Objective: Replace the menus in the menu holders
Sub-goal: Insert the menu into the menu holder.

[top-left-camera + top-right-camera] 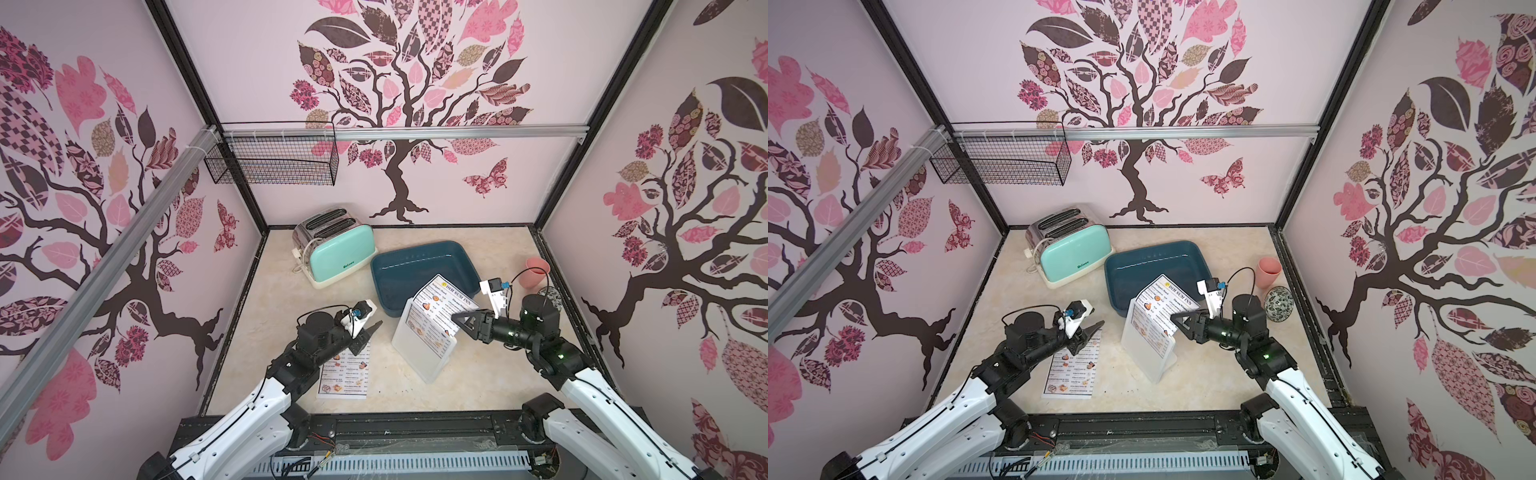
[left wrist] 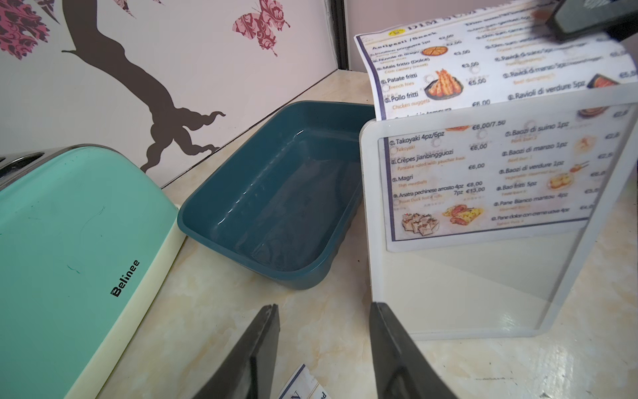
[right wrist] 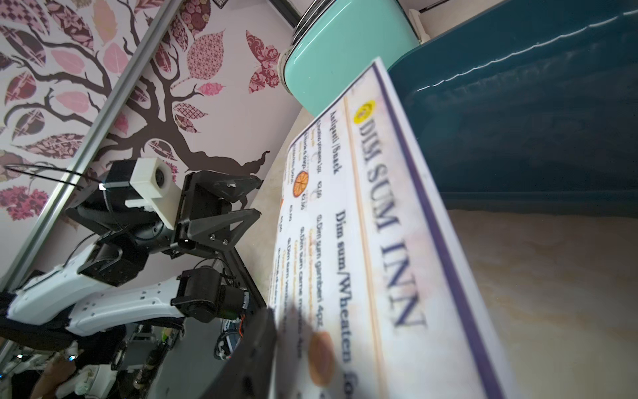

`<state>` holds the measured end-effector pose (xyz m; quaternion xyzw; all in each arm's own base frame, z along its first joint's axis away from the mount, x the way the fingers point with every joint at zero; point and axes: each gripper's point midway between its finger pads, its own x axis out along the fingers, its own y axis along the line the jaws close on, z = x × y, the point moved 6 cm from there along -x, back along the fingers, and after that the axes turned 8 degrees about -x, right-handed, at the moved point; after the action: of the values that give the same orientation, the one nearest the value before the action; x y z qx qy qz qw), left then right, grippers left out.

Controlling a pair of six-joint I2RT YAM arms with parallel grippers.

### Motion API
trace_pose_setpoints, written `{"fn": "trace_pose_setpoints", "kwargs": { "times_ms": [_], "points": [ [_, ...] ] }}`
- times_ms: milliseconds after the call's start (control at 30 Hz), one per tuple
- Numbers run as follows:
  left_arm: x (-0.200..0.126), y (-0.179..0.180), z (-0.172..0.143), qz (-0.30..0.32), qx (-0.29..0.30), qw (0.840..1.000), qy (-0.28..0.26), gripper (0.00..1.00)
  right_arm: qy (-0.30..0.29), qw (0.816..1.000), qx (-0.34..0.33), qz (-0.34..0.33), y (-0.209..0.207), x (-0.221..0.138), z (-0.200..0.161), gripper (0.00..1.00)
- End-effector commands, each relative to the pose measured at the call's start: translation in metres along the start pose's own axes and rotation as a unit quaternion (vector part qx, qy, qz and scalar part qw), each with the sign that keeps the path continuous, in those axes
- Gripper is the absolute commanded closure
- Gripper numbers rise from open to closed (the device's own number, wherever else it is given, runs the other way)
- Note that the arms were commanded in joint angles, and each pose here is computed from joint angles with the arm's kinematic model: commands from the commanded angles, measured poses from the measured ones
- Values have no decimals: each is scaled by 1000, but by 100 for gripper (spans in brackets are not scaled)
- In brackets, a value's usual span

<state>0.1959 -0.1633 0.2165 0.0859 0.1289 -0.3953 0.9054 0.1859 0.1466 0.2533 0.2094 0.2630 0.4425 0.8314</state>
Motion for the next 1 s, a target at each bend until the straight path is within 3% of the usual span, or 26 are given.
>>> {"fn": "trace_pose_setpoints", "kwargs": {
  "times_ms": [0, 300, 533, 600, 800, 900, 967],
  "points": [
    [0, 0, 4, 0, 2, 1000, -12, 52, -24, 1000, -13, 4, 14, -4, 24, 49],
    [-4, -1, 3, 2, 4, 1000, -10, 52, -7, 999, 29, -38, 14, 4, 55, 52],
    [-5, -1, 4, 2, 2, 1000, -12, 52, 18, 1000, 6, -8, 16, 6, 44, 83],
    [-5, -1, 4, 2, 1, 1000, -14, 52, 20, 1000, -4, 6, 17, 7, 38, 86],
    [-3, -1, 5, 0, -2, 1000, -13, 52, 47, 998, -29, 22, 14, 12, 13, 85],
    [-2, -1, 5, 0, -5, 1000, -13, 52, 57, 997, -44, 30, 17, 13, 8, 79],
    [-1, -1, 5, -1, -4, 1000, -13, 52, 61, 997, -50, 24, 17, 12, 10, 68]
  ]
}}
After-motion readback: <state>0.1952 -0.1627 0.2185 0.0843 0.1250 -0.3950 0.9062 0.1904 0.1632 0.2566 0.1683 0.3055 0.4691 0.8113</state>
